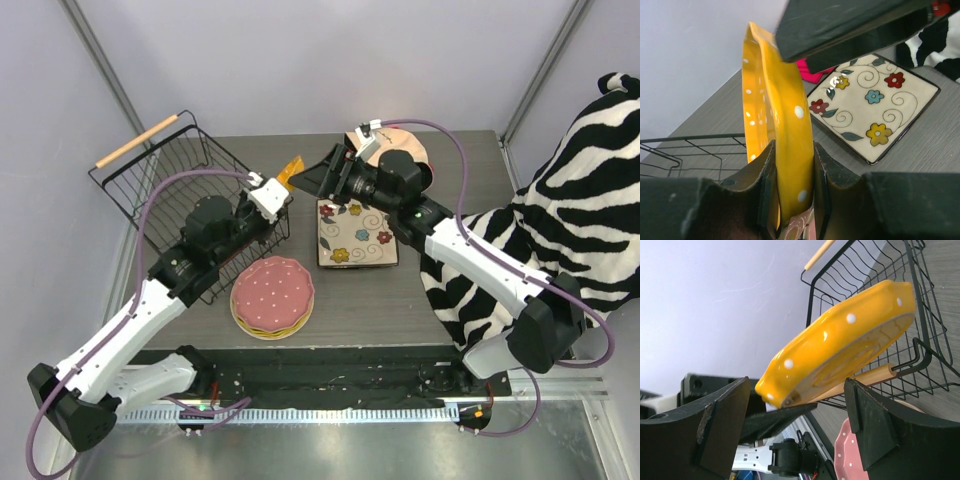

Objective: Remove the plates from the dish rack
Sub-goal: Place the plate at the center of the board.

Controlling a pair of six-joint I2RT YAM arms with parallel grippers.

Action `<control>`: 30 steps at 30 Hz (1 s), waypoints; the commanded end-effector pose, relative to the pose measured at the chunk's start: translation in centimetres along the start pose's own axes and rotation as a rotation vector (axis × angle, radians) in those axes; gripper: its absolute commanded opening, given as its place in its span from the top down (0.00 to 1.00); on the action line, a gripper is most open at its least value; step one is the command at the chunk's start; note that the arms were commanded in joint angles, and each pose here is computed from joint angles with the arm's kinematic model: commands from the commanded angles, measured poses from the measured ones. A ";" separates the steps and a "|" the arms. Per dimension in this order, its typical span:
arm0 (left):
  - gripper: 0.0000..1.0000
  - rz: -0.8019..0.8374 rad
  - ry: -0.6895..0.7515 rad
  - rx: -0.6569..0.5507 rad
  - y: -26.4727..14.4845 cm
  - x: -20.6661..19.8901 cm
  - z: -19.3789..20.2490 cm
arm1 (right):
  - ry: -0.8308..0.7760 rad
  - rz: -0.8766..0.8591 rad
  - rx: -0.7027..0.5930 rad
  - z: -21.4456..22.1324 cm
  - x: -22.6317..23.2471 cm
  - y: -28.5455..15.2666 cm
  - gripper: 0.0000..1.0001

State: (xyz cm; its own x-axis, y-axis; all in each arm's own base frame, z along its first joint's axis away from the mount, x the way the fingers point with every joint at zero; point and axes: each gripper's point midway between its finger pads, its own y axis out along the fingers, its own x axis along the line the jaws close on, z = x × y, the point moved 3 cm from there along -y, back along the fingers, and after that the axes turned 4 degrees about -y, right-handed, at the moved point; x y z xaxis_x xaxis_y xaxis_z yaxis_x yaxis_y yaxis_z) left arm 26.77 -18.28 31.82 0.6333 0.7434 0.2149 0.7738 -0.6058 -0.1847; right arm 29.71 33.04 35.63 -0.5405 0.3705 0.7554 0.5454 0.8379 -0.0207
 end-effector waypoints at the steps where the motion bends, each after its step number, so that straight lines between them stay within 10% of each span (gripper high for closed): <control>1: 1.00 -0.059 0.085 -0.165 0.0 0.2 -4.4 | 0.022 -0.013 -0.049 -1.5 1.2 0.8 0.15; 16: 1.00 -0.035 0.298 -0.045 2.3 -4.2 -1.2 | 0.068 0.042 -0.029 -0.3 -0.8 1.9 0.20; 30: 1.00 -0.001 0.378 -0.038 2.4 -5.8 -0.2 | 0.104 0.053 0.008 1.2 -2.4 2.8 0.70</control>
State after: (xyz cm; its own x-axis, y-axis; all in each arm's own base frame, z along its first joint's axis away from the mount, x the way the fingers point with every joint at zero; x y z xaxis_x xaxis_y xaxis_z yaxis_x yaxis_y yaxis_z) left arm 26.05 -21.35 27.57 0.5368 0.5954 0.5978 0.8324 -0.4893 -0.2602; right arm 31.61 34.21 30.27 -0.2992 0.4285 0.8526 0.5743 0.7944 -0.1977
